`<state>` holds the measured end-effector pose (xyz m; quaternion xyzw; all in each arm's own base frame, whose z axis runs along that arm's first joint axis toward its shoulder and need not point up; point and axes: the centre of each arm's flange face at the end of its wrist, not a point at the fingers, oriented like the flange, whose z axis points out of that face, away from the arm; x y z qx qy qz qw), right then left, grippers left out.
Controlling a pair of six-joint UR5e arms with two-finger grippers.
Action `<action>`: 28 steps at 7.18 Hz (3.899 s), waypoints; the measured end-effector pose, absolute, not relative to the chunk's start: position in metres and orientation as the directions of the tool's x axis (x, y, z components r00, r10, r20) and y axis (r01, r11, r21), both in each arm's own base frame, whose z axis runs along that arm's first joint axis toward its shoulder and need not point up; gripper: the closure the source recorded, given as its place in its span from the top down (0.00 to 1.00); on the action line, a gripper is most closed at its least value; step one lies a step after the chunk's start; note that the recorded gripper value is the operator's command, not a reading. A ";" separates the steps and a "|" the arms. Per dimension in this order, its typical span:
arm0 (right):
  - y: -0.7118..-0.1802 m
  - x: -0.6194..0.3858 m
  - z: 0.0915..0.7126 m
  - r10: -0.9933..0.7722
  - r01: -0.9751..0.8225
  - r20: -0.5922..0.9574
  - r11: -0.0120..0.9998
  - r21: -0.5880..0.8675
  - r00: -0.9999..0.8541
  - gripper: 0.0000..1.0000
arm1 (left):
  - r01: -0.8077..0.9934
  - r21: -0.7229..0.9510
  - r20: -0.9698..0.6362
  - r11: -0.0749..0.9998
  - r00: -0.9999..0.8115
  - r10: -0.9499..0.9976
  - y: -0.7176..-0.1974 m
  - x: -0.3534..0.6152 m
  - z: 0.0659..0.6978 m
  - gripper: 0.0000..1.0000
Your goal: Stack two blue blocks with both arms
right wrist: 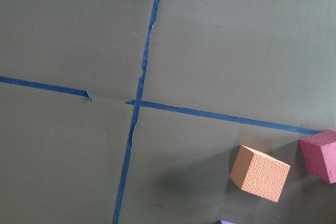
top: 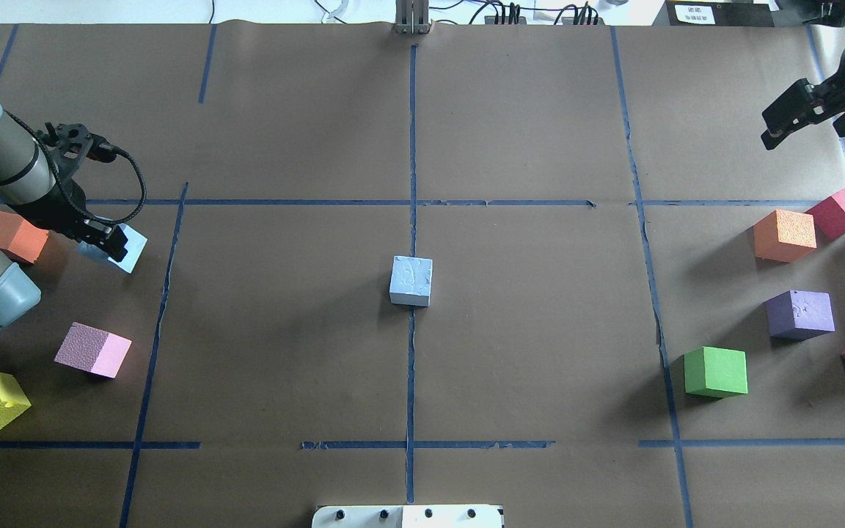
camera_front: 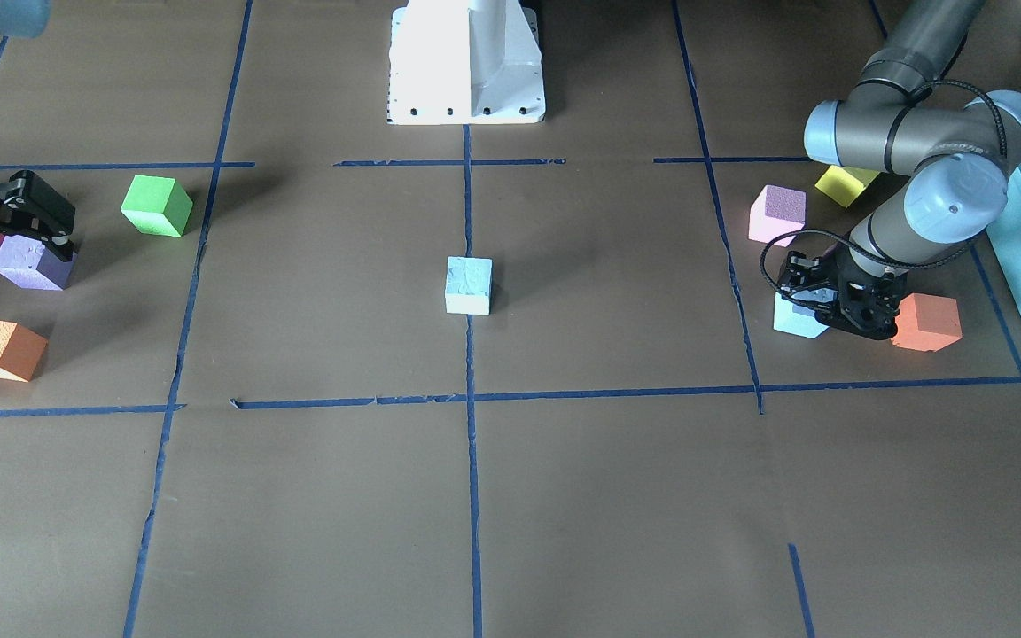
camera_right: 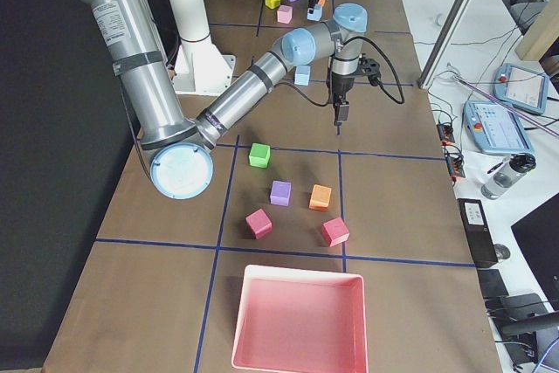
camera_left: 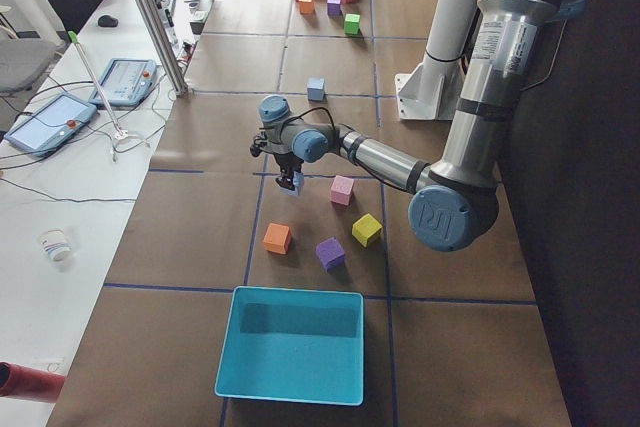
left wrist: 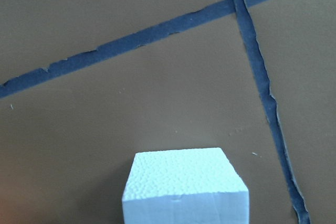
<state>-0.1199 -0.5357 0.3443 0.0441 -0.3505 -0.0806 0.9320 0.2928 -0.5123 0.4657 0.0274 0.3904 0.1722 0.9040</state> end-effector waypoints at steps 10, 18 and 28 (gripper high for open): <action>-0.507 0.037 0.506 -0.230 0.197 0.667 0.972 0.126 0.709 1.00 | -0.124 -0.048 -0.754 0.991 0.655 0.045 -0.475 0.476 0.150 0.00; -0.507 0.038 0.508 -0.227 0.193 0.668 0.973 0.125 0.709 1.00 | -0.174 -0.048 -0.727 0.984 0.681 0.085 -0.470 0.589 0.105 0.02; -0.509 0.039 0.504 -0.229 0.191 0.666 0.973 0.130 0.710 1.00 | -0.168 -0.039 -0.724 0.985 0.684 0.088 -0.474 0.592 0.110 0.67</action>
